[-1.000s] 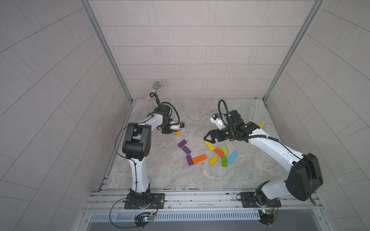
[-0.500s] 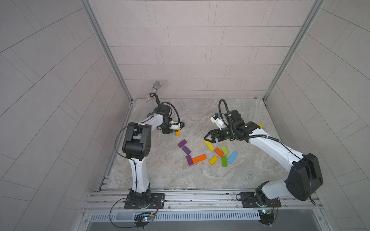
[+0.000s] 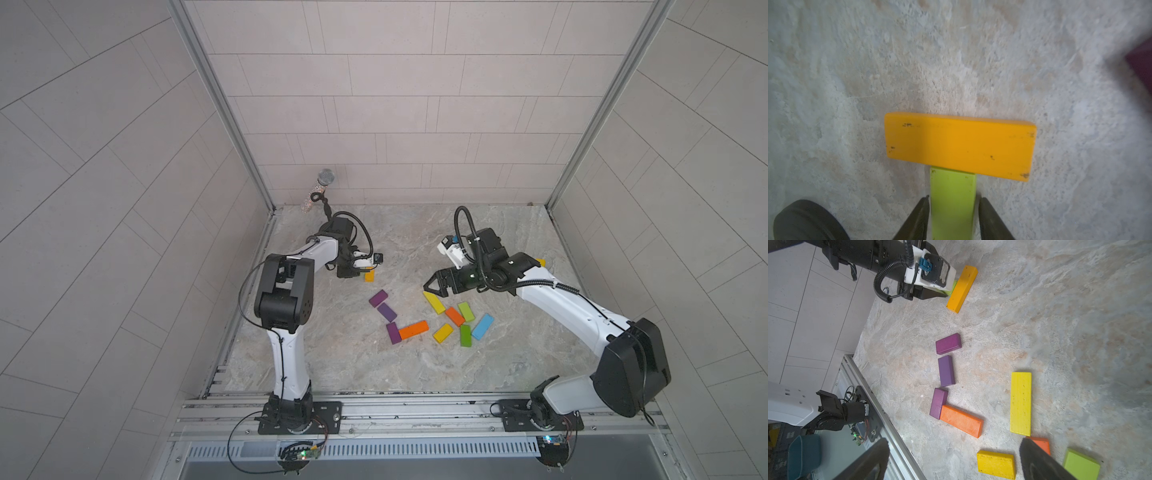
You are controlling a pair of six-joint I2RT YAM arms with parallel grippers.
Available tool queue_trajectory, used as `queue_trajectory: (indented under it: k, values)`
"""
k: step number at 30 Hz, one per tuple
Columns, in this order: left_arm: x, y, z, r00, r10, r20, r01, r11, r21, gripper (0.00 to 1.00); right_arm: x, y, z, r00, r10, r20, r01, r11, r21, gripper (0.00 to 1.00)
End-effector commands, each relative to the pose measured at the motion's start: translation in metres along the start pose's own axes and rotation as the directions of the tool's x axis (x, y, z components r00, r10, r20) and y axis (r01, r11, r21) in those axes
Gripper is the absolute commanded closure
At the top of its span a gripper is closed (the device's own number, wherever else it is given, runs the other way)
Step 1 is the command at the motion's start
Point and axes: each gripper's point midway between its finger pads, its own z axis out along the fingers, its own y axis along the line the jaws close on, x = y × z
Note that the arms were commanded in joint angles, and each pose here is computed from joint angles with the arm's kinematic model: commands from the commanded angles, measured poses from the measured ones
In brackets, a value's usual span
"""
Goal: Assemble the letter t with building blocks
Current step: Assemble the building block at the center of the board.
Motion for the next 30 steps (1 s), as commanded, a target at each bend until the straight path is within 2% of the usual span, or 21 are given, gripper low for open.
queue_trajectory:
  k: [1,18,25,30]
  values:
    - [0.000,-0.009,0.006,1.000,-0.005,0.019,0.005,0.999,0.034,0.52,0.004,0.000,0.001,1.000,-0.010,-0.009,0.010,1.000,-0.010,0.00]
    - [-0.013,0.007,-0.020,0.997,-0.043,0.061,0.044,0.999,-0.021,0.46,0.003,0.001,0.001,1.000,-0.013,-0.009,0.013,1.000,-0.017,0.00]
    - [-0.018,0.010,-0.055,0.995,-0.074,0.063,0.079,0.994,-0.079,0.45,-0.004,0.004,-0.001,1.000,-0.020,0.014,0.020,1.000,-0.021,0.00]
    - [-0.022,0.006,-0.084,0.990,-0.137,0.044,0.142,0.977,-0.157,0.45,-0.008,0.010,-0.011,0.999,-0.031,0.039,0.032,0.999,-0.022,0.00]
